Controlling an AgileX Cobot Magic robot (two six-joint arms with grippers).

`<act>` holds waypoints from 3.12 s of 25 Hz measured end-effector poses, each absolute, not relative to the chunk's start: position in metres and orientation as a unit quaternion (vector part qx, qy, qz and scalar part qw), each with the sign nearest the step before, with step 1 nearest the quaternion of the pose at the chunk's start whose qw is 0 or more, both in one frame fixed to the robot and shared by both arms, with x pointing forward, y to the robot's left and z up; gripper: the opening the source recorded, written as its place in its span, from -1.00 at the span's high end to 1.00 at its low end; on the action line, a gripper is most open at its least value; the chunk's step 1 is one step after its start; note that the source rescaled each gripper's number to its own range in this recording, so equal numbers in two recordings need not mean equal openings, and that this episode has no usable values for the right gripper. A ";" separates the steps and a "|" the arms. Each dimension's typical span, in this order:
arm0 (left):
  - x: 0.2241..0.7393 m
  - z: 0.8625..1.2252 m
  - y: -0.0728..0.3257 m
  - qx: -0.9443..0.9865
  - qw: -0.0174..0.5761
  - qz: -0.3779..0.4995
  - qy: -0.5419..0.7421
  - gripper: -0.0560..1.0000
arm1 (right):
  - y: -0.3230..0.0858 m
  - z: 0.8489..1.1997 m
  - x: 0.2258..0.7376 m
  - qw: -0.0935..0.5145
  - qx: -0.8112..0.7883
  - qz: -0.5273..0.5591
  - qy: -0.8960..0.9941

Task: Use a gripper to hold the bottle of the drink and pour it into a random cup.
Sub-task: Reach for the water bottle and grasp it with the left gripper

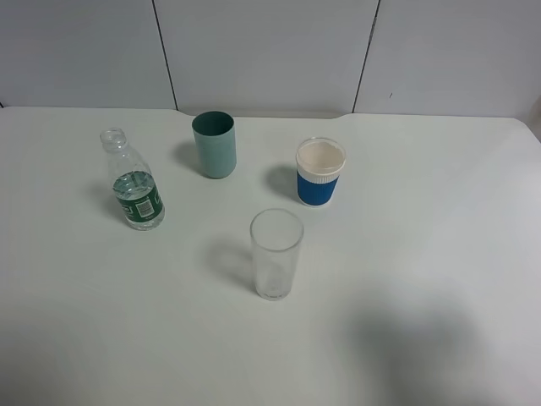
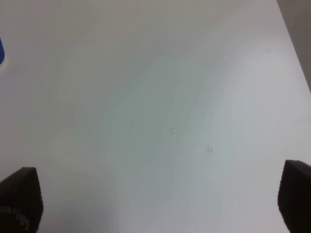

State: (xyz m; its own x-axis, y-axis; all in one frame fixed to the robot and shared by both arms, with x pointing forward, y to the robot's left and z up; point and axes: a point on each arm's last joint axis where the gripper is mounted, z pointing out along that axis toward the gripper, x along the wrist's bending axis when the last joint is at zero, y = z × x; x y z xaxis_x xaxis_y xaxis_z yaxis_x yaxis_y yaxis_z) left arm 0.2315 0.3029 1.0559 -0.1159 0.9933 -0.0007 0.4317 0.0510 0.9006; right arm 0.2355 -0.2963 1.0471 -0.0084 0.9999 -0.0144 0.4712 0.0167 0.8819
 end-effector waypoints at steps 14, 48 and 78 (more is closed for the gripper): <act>0.232 1.056 0.303 0.563 0.354 0.397 0.633 -1.00 | -0.296 1.047 0.236 0.366 0.601 0.361 0.612; 0.267 1.080 0.305 0.572 0.347 0.377 0.640 -1.00 | -0.296 1.047 0.236 0.366 0.601 0.361 0.612; 0.382 1.077 0.278 0.870 0.157 0.296 0.363 -1.00 | -0.296 1.047 0.236 0.366 0.601 0.361 0.612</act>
